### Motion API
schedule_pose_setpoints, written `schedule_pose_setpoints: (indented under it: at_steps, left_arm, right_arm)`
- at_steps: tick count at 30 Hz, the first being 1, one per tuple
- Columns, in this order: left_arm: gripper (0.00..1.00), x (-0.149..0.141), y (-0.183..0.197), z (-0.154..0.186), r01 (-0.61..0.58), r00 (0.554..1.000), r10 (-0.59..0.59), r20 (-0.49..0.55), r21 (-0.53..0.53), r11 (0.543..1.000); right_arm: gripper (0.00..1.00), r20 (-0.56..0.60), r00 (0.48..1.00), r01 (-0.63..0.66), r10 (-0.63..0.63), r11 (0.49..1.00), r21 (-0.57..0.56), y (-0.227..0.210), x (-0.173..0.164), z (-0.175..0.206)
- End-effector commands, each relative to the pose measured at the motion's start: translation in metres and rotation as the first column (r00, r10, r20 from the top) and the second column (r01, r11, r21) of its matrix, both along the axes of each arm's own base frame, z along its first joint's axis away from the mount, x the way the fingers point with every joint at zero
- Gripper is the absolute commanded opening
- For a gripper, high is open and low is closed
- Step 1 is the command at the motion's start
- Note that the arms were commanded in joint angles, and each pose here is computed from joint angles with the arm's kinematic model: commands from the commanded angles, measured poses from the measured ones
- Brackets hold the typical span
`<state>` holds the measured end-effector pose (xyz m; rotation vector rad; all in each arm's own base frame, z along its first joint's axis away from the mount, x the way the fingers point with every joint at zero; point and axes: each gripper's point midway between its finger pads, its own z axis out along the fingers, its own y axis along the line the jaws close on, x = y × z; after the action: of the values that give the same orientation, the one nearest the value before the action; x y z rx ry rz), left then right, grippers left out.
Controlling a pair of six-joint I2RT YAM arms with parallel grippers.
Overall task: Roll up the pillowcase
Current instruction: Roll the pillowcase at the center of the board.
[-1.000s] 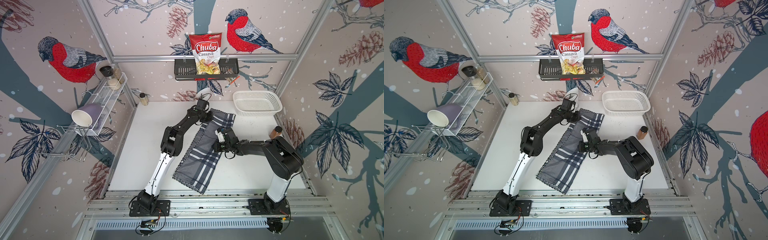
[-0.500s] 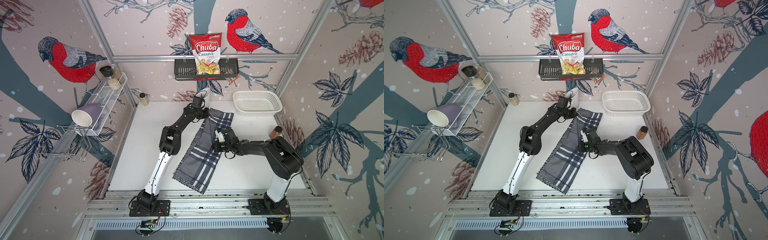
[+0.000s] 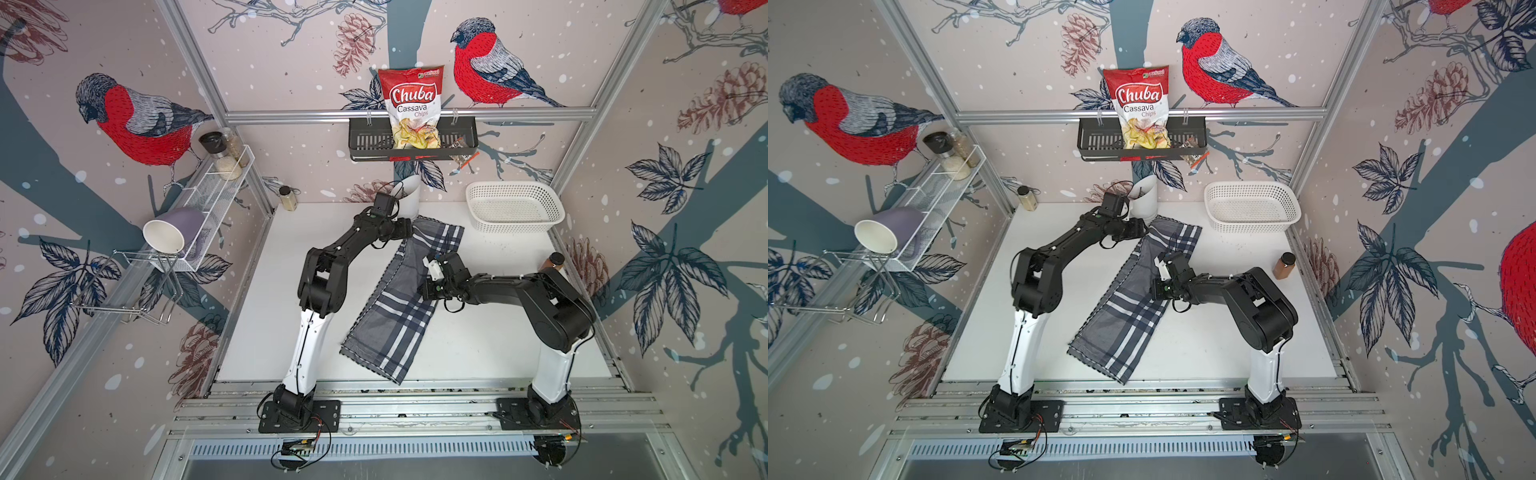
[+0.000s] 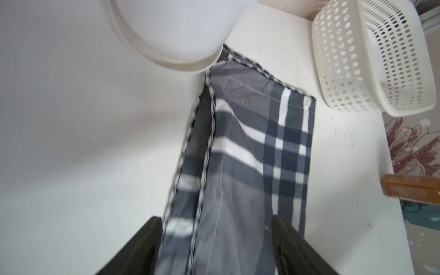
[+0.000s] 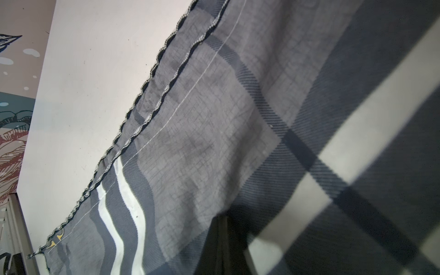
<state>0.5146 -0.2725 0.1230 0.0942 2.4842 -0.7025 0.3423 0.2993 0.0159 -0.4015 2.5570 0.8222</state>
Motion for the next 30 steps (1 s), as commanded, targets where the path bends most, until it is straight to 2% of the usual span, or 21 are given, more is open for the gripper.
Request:
schedule_pose_setpoints:
  at_steps: [1,5,6,9,12,14,15,17,19,20,23,27,30]
  left_arm:
    - [0.72,-0.029,0.027,0.033,-0.068,0.992,0.069,0.109,-0.017,0.998]
    - [0.72,-0.09,0.068,0.019,-0.16,0.985,0.16,0.066,-0.011,0.987]
    - [0.72,-0.104,0.077,0.017,-0.178,0.982,0.179,0.058,-0.021,0.984]
    - [0.73,-0.147,0.106,0.007,-0.267,0.963,0.27,0.021,-0.092,0.959]
    - [0.73,-0.183,0.141,-0.003,-0.385,0.922,0.387,-0.007,-0.117,0.915]
    - [0.74,-0.205,0.165,-0.01,-0.461,0.887,0.462,-0.023,-0.137,0.877]
    - [0.74,-0.213,0.173,-0.012,-0.485,0.873,0.487,-0.023,-0.149,0.862]
    - [0.74,-0.227,0.184,-0.015,-0.503,0.861,0.507,-0.029,-0.185,0.844]
    - [0.74,-0.235,0.186,-0.018,-0.493,0.868,0.495,-0.037,-0.185,0.85]
    - [0.74,-0.239,0.186,-0.022,-0.49,0.871,0.489,-0.048,-0.17,0.855]
    - [0.75,-0.246,0.184,-0.033,-0.471,0.882,0.462,-0.092,-0.137,0.871]
    - [0.75,-0.251,0.183,-0.04,-0.475,0.88,0.465,-0.101,-0.152,0.867]
    - [0.75,-0.253,0.184,-0.041,-0.484,0.875,0.474,-0.102,-0.157,0.861]
  right_arm:
    - [0.13,-0.09,0.994,0.05,-0.064,0.987,-0.151,-0.037,-0.007,-0.027]
    - [0.44,-0.031,0.999,0.02,-0.025,0.991,-0.132,-0.033,0.005,0.002]
    - [0.49,-0.012,1.0,0.003,-0.005,0.992,-0.127,-0.028,0.004,0.011]
    - [0.74,0.144,0.985,-0.067,0.092,0.984,-0.168,-0.007,-0.008,0.056]
    - [0.89,0.331,0.923,-0.106,0.198,0.955,-0.277,0.013,-0.041,0.095]
    - [0.99,0.449,0.835,-0.147,0.319,0.914,-0.378,0.028,-0.083,0.109]
    - [1.0,0.474,0.8,-0.168,0.367,0.896,-0.41,0.033,-0.1,0.11]
    - [1.0,0.513,0.69,-0.252,0.51,0.835,-0.49,0.046,-0.15,0.108]
    - [1.0,0.485,0.619,-0.35,0.618,0.769,-0.534,0.053,-0.19,0.095]
    - [1.0,0.455,0.599,-0.392,0.659,0.736,-0.551,0.055,-0.207,0.087]
    - [1.0,0.386,0.584,-0.431,0.714,0.676,-0.598,0.058,-0.231,0.066]
    - [1.0,0.33,0.593,-0.448,0.735,0.641,-0.623,0.063,-0.236,0.043]
    - [1.0,0.316,0.607,-0.406,0.73,0.626,-0.666,0.063,-0.228,0.027]
